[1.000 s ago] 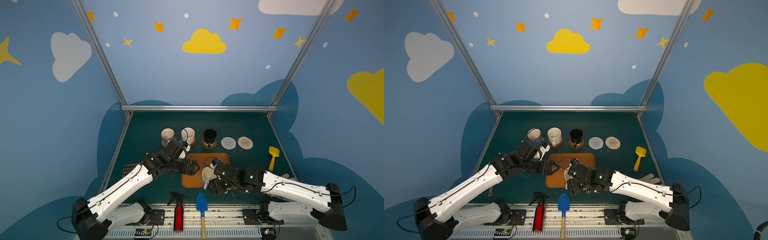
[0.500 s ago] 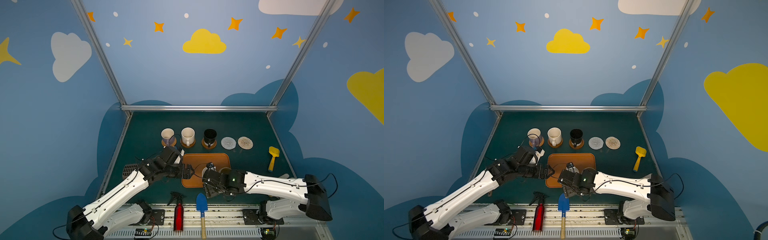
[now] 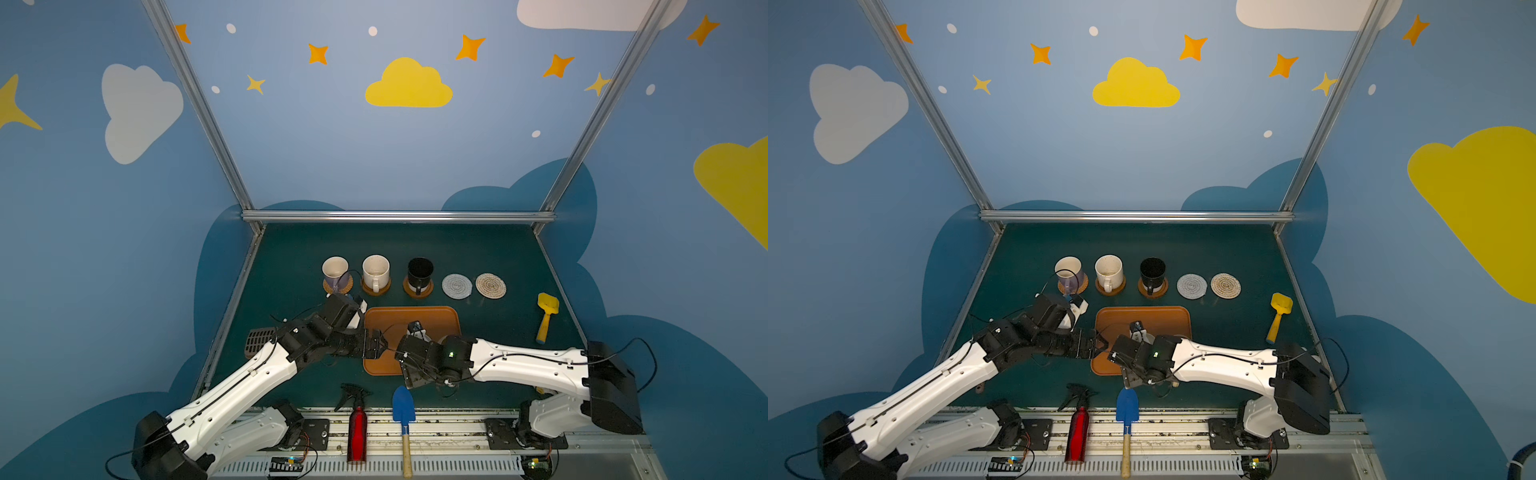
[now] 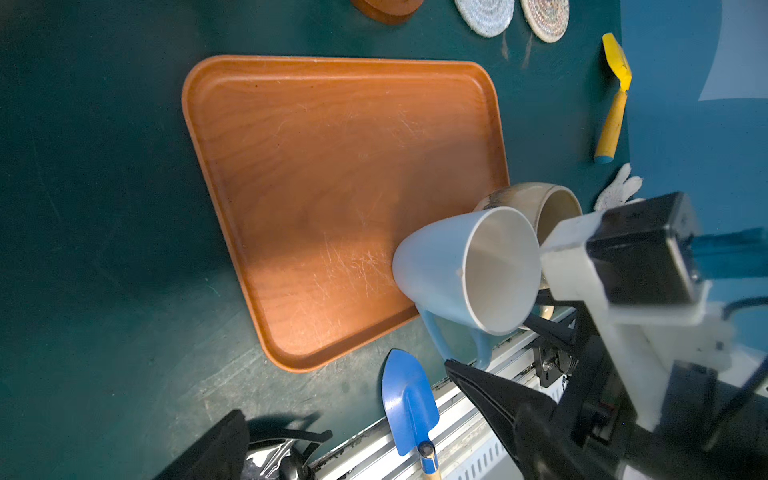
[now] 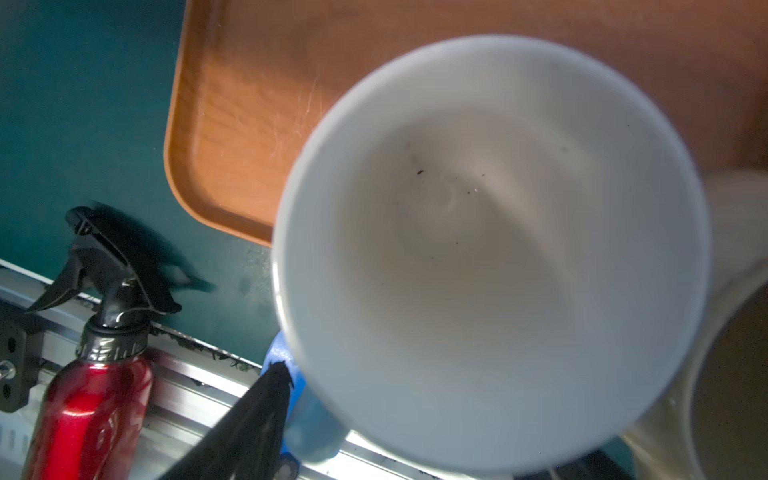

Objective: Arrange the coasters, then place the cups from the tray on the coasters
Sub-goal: 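Close the right gripper on the light blue mug's rim, then lift the light blue mug toward the grey knit coaster with the right gripper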

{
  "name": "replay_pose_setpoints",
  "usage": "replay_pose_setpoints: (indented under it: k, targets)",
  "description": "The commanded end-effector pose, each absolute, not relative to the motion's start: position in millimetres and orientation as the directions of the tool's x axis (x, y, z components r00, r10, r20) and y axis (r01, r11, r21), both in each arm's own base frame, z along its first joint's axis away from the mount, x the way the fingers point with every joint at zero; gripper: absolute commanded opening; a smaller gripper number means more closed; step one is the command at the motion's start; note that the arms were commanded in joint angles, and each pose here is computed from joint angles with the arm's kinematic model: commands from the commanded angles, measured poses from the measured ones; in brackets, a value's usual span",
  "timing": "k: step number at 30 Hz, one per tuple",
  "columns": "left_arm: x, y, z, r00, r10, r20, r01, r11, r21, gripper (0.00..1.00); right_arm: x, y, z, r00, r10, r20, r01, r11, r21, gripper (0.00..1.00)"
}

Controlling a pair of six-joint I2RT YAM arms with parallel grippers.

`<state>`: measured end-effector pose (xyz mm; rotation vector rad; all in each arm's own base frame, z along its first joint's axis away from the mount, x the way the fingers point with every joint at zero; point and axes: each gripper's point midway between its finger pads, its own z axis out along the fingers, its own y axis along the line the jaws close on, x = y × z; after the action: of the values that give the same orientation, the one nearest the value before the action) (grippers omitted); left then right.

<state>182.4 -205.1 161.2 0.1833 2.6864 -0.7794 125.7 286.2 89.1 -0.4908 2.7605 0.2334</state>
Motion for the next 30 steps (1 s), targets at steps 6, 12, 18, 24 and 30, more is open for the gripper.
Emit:
replay_pose_setpoints:
  k: [6,12,18,24,30]
  targets:
    - [185,-211,157,-0.939,0.029,-0.342,0.212,0.832,-0.513,1.00,137,285,91,-0.892,-0.259,-0.371,-0.318,0.942,0.107,0.66]
    - [185,-211,154,-0.941,0.021,-0.339,0.205,0.830,-0.518,1.00,135,282,83,-0.891,-0.278,-0.358,-0.332,0.938,0.099,0.52]
    - [186,-214,157,-0.937,0.012,-0.349,0.209,0.819,-0.534,1.00,136,277,80,-0.884,-0.301,-0.358,-0.347,0.935,0.070,0.40]
    - [189,-219,162,-0.933,0.009,-0.360,0.222,0.801,-0.555,1.00,135,280,76,-0.877,-0.324,-0.356,-0.371,0.926,0.070,0.32]
    - [189,-219,162,-0.932,0.008,-0.363,0.223,0.801,-0.556,1.00,139,277,77,-0.869,-0.334,-0.366,-0.374,0.926,0.044,0.24]
